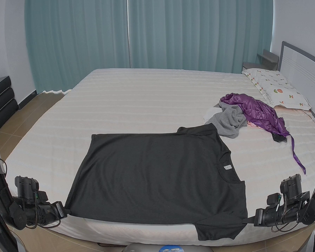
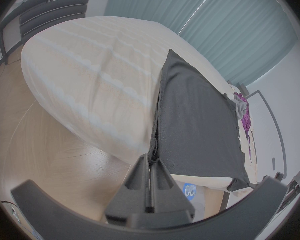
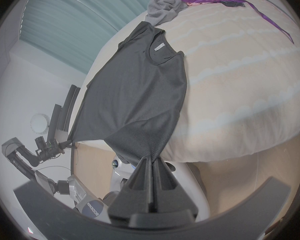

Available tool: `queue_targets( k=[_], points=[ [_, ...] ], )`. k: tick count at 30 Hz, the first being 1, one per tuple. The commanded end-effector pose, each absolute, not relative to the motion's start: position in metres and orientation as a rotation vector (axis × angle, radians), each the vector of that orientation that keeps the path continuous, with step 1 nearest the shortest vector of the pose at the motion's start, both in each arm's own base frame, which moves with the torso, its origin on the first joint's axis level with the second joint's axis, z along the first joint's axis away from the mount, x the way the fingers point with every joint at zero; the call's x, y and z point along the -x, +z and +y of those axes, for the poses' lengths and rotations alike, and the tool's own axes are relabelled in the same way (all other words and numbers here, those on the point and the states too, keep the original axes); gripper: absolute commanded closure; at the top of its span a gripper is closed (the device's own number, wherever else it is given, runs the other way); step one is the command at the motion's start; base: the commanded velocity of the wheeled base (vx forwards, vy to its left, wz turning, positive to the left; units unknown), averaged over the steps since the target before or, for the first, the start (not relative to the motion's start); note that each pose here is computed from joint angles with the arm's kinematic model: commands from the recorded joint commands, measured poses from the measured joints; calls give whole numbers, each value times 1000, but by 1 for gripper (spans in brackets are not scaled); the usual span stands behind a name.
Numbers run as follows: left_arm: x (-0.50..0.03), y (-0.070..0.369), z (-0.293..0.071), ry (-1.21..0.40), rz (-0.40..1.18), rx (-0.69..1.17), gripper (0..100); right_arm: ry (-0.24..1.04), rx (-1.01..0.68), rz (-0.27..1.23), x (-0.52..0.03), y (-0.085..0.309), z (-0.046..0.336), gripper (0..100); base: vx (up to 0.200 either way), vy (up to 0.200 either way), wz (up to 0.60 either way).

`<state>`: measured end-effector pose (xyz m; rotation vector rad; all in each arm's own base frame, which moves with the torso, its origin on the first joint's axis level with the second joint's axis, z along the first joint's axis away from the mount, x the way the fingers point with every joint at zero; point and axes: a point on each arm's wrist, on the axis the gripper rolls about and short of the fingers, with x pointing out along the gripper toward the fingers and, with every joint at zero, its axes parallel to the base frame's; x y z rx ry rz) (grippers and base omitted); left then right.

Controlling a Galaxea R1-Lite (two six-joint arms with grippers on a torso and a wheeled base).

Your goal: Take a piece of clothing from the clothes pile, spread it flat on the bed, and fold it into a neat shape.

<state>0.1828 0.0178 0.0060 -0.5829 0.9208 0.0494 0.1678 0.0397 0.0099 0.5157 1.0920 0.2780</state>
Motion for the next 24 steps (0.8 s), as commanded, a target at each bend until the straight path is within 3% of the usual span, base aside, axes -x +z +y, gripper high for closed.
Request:
queue_targets(
  k=[1,5,24],
  points=[
    [-172,11,17,64,944,539,100,293,-494,1057,-158,22,37,100,0,0,0],
    [-164,13,17,62,984,453,100,285,-492,1076,-155,22,36,100,0,0,0],
    [-156,15,15,56,1027,425,100,264,-477,1139,-130,34,31,100,0,0,0]
  ],
)
